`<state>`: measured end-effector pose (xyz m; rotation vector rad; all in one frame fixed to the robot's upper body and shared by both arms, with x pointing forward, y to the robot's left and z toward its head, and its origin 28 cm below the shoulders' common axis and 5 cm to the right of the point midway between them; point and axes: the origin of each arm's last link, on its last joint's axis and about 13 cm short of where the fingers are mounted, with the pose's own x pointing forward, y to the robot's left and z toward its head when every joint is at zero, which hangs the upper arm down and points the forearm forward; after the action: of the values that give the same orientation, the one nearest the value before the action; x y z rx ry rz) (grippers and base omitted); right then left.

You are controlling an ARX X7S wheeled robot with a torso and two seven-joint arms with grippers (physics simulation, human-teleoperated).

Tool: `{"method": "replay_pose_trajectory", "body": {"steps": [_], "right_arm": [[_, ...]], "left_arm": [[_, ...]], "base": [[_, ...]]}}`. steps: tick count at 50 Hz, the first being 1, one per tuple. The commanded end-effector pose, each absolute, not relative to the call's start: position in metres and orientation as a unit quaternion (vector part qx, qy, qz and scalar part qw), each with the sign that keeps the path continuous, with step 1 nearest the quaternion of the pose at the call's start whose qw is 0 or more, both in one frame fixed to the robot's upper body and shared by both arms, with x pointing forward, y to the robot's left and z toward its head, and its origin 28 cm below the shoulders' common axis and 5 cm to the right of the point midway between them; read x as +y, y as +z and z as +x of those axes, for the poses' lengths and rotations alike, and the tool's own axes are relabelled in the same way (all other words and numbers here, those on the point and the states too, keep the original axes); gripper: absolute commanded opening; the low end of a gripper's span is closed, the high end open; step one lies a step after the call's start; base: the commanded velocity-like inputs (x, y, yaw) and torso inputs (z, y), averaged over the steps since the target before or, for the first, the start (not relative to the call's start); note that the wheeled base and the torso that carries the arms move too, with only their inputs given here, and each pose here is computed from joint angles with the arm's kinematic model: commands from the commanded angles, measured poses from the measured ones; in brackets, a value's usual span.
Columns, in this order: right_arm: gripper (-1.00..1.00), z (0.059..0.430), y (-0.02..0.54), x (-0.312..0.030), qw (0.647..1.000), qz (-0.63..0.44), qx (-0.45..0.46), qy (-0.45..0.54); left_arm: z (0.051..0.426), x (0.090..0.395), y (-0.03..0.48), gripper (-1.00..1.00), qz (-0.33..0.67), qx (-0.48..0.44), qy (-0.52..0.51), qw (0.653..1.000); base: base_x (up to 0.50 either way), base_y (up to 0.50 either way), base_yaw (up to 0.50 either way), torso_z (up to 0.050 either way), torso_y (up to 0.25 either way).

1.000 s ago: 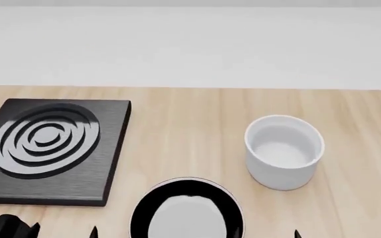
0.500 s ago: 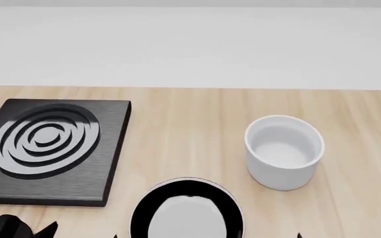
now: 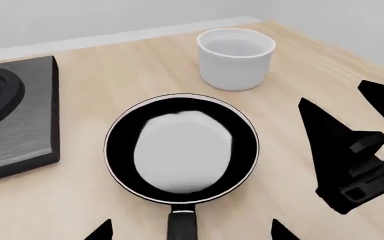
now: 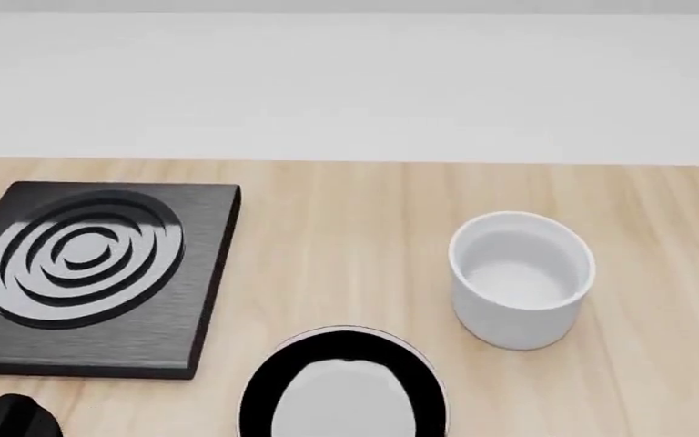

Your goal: Put the frying pan on the cabinet shelf.

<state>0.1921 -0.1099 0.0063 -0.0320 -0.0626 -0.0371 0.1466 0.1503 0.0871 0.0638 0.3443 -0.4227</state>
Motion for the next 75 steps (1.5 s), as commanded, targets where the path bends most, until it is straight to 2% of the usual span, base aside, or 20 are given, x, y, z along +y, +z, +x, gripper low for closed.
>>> {"method": "replay_pose_trajectory", "body": {"steps": [1, 17, 33, 52, 74, 75], "right_arm": [[1.00, 0.192, 0.003, -0.112, 0.999, -0.016, -0.031, -0.020], [1.00, 0.193, 0.003, -0.115, 0.999, -0.018, -0.032, -0.024], [1.00, 0.196, 0.001, -0.117, 0.999, -0.019, -0.030, -0.028], [1.00, 0.201, 0.001, -0.118, 0.999, -0.019, -0.028, -0.029], [1.00, 0.202, -0.001, -0.118, 0.999, -0.020, -0.027, -0.029], [1.00, 0.202, -0.001, -0.118, 0.999, -0.020, -0.027, -0.029]], "left_arm": [[0.143, 0.146, 0.073, 1.00, 0.050, 0.217, -0.219, 0.950], [0.160, 0.140, 0.059, 1.00, 0.073, 0.247, -0.226, 0.939], [0.193, 0.149, 0.049, 1.00, 0.038, 0.290, -0.207, 0.933], [0.174, 0.144, 0.031, 1.00, 0.016, 0.337, -0.227, 0.914], [0.171, 0.146, 0.025, 1.00, 0.012, 0.350, -0.214, 0.912], [0.171, 0.146, 0.025, -1.00, 0.013, 0.350, -0.215, 0.912]], "base": [[0.00, 0.00, 0.00, 0.000, 0.000], [0.00, 0.00, 0.00, 0.000, 0.000], [0.00, 0.00, 0.00, 0.000, 0.000], [0.00, 0.00, 0.00, 0.000, 0.000], [0.00, 0.00, 0.00, 0.000, 0.000], [0.00, 0.00, 0.00, 0.000, 0.000]]}}
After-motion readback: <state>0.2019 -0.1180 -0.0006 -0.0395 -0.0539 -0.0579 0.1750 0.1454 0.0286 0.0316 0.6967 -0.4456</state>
